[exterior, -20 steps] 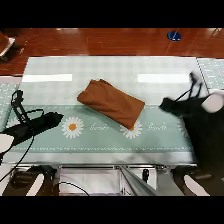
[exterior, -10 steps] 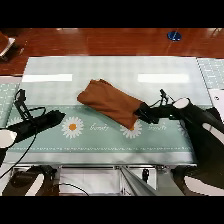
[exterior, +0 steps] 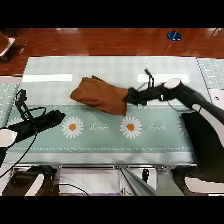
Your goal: Fold the shirts.
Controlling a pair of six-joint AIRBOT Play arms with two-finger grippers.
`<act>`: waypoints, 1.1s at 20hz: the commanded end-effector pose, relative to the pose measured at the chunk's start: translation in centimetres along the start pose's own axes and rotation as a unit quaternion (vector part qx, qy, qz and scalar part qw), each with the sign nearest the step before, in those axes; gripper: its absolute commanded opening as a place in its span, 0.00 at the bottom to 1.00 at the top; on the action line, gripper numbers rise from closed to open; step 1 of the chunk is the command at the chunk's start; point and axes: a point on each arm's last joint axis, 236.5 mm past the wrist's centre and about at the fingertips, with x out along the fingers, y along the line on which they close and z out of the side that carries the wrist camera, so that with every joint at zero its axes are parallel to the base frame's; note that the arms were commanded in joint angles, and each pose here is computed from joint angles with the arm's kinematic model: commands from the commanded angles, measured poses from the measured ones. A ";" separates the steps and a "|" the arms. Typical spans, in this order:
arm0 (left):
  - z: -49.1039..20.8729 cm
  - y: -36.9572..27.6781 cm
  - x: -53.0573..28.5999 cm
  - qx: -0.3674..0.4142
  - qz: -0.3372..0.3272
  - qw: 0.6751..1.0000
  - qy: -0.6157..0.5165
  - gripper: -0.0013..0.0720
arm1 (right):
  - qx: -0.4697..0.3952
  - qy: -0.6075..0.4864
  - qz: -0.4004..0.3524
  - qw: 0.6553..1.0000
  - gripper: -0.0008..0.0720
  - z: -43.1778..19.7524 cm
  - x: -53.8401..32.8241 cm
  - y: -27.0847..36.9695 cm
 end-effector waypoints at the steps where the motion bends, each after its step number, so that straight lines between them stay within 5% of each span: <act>1: 0.0 0.0 0.0 0.000 0.000 1.000 0.001 0.04 | -0.117 -0.045 0.061 0.990 0.03 3.5 -5.3 9.4; 5: 0.0 0.0 0.0 0.000 0.000 1.000 0.001 0.04 | -0.177 -0.142 0.080 0.971 0.04 6.9 -15.3 15.7; 10: -0.1 0.0 0.0 0.000 0.000 1.000 0.002 0.04 | -0.170 -0.228 -0.003 0.959 0.04 8.4 -26.8 14.3; 17: -0.2 -0.8 0.0 -0.017 -0.018 1.000 0.004 0.04 | -0.032 -0.335 -0.124 0.933 0.04 6.0 -40.6 5.5; 22: 0.3 -0.9 0.0 -0.017 -0.019 1.000 -0.007 0.04 | 0.109 -0.252 -0.262 0.925 0.04 -1.6 -43.1 -3.9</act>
